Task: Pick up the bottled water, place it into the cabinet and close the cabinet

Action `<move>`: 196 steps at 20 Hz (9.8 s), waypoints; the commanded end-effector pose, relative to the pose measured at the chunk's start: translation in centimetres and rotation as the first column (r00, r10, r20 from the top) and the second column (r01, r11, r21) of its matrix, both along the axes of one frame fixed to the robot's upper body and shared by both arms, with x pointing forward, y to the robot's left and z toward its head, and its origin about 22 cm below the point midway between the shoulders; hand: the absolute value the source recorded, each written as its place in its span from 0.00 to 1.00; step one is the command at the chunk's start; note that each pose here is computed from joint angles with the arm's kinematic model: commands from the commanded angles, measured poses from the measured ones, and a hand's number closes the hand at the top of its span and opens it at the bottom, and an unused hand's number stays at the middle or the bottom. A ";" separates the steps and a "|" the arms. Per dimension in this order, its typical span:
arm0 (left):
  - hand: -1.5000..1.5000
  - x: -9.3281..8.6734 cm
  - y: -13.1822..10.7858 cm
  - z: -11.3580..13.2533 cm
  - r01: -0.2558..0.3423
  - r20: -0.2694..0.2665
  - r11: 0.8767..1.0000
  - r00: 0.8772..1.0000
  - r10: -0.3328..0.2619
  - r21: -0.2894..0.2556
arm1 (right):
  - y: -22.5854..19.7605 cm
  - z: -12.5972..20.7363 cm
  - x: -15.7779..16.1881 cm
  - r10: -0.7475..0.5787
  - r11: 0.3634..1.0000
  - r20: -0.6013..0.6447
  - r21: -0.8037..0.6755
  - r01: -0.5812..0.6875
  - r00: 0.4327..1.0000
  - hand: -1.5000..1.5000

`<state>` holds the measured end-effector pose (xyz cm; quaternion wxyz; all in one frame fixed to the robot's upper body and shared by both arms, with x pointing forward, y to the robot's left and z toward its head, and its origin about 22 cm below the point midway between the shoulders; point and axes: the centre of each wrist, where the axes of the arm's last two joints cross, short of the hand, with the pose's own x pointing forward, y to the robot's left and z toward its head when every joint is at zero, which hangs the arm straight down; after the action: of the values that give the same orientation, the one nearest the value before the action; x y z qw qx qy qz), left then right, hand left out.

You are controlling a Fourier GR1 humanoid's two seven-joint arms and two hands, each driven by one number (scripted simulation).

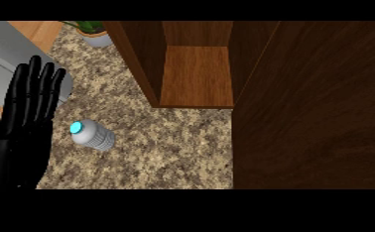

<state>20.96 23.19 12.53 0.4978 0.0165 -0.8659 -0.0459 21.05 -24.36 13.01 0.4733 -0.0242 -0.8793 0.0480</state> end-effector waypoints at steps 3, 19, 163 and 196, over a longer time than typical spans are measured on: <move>0.00 0.4 -0.8 0.6 0.011 0.011 1.000 1.000 -0.011 0.005 | 0.2 0.0 -1.8 0.018 0.999 -0.007 -0.032 -0.018 1.000 0.00; 0.00 -7.2 2.2 -3.0 -0.137 -0.411 0.933 0.912 -0.013 -0.334 | 2.7 -2.9 -8.8 0.219 0.937 -0.301 0.331 -0.113 0.928 0.00; 1.00 5.6 1.3 -20.0 0.074 -0.385 0.809 0.852 -0.355 -0.583 | 2.4 -8.9 -10.7 0.293 0.927 -0.304 0.321 -0.192 0.907 0.00; 1.00 14.4 -14.1 -6.0 -0.029 -0.309 0.987 0.951 -0.021 -0.158 | 4.0 -7.9 -9.9 0.377 0.895 -0.291 0.358 -0.265 0.879 0.00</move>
<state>31.18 14.97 1.43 0.6519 -0.0213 -0.7555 0.0616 11.43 -20.58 4.71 0.6068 0.1953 -0.7704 -0.0128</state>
